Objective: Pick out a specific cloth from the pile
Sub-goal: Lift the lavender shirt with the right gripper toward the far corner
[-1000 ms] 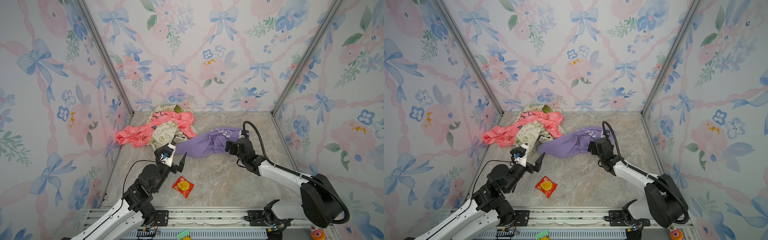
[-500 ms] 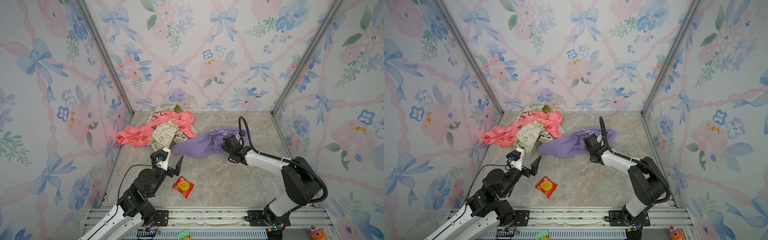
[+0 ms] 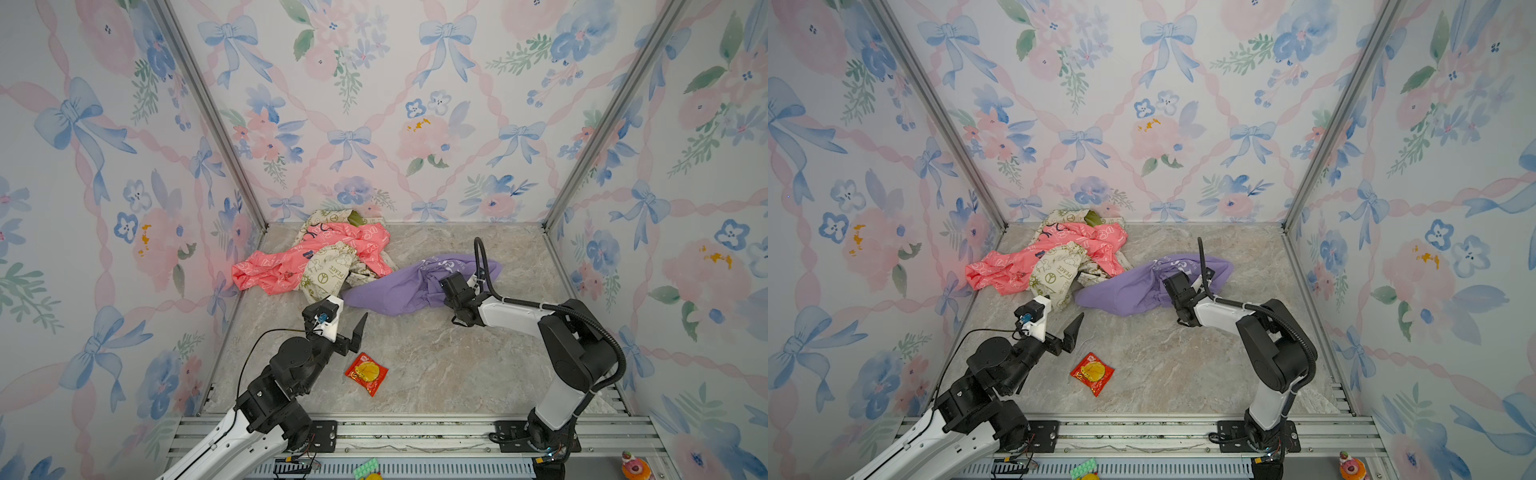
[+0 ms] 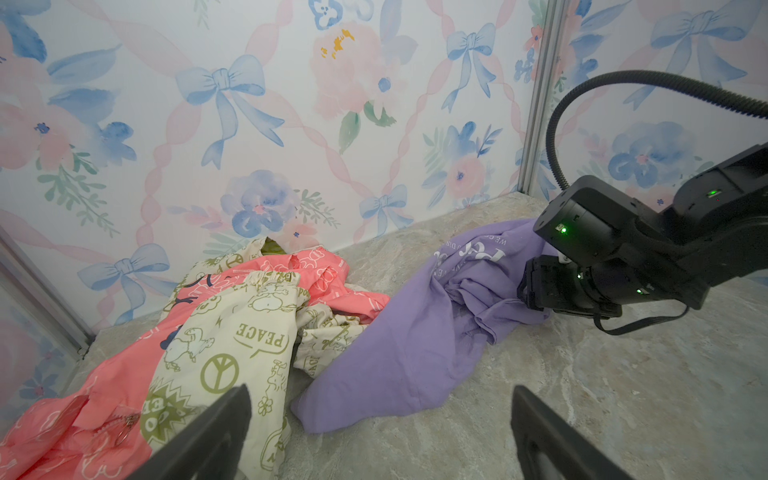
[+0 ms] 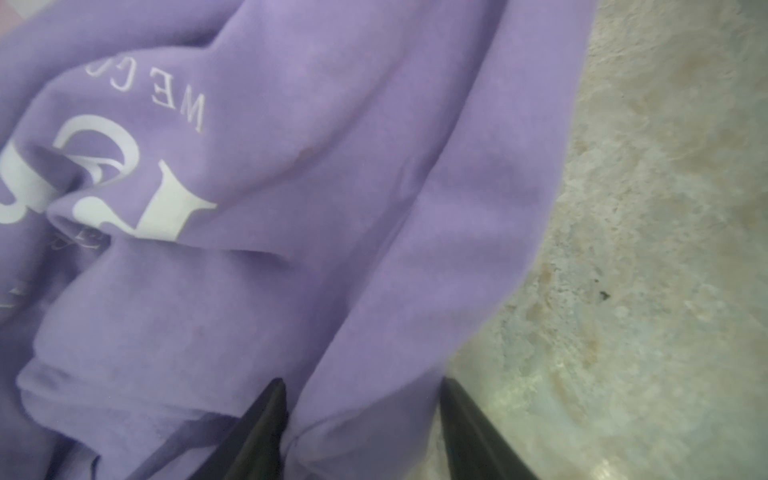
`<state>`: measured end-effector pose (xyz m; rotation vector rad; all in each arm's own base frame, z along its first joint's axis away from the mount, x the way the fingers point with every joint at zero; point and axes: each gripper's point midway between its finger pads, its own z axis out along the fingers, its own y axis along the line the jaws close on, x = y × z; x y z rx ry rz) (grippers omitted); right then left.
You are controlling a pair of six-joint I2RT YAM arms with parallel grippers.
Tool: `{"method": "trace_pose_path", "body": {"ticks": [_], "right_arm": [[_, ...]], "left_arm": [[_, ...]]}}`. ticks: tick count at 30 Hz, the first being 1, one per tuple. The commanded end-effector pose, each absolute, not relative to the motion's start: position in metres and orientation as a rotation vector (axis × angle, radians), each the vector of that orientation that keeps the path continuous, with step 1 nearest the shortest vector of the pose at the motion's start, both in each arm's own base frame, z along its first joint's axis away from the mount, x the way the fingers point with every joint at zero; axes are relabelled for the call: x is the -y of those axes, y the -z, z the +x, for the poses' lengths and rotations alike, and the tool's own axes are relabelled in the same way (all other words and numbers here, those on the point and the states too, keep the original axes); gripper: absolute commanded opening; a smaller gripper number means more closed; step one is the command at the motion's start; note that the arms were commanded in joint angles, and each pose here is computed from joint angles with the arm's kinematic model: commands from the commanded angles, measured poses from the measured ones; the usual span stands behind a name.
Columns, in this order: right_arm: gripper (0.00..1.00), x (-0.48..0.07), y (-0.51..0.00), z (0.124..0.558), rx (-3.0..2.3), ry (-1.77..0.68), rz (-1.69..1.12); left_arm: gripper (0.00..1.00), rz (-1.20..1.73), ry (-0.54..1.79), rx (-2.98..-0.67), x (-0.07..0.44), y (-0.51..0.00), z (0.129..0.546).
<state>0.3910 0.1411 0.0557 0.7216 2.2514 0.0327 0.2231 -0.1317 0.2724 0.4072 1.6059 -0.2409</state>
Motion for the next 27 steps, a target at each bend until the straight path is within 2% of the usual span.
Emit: {"method": "trace_pose_path", "body": {"ticks": [1, 3, 7, 12, 16, 27], "right_arm": [[0.49, -0.140, -0.050, 0.399, -2.242, -0.096, 0.769], [0.41, -0.140, -0.049, 0.401, -2.243, -0.112, 0.775], [0.17, -0.140, -0.051, 0.407, -2.238, -0.153, 0.768], [0.01, -0.138, -0.073, 0.418, -2.193, -0.270, 0.744], [0.00, -0.125, -0.099, 0.423, -2.157, -0.259, 0.714], [0.00, -0.065, -0.225, 0.438, -1.936, -0.232, 0.640]], "left_arm": [[0.98, 0.396, 0.212, -1.620, 0.127, -0.266, 0.225], [0.98, 0.396, 0.208, -1.620, 0.126, -0.266, 0.225], [0.98, 0.400, 0.203, -1.623, 0.127, -0.265, 0.226], [0.98, 0.401, 0.195, -1.632, 0.126, -0.263, 0.227], [0.98, 0.400, 0.191, -1.633, 0.126, -0.262, 0.227], [0.98, 0.399, 0.185, -1.632, 0.125, -0.263, 0.227]]}}
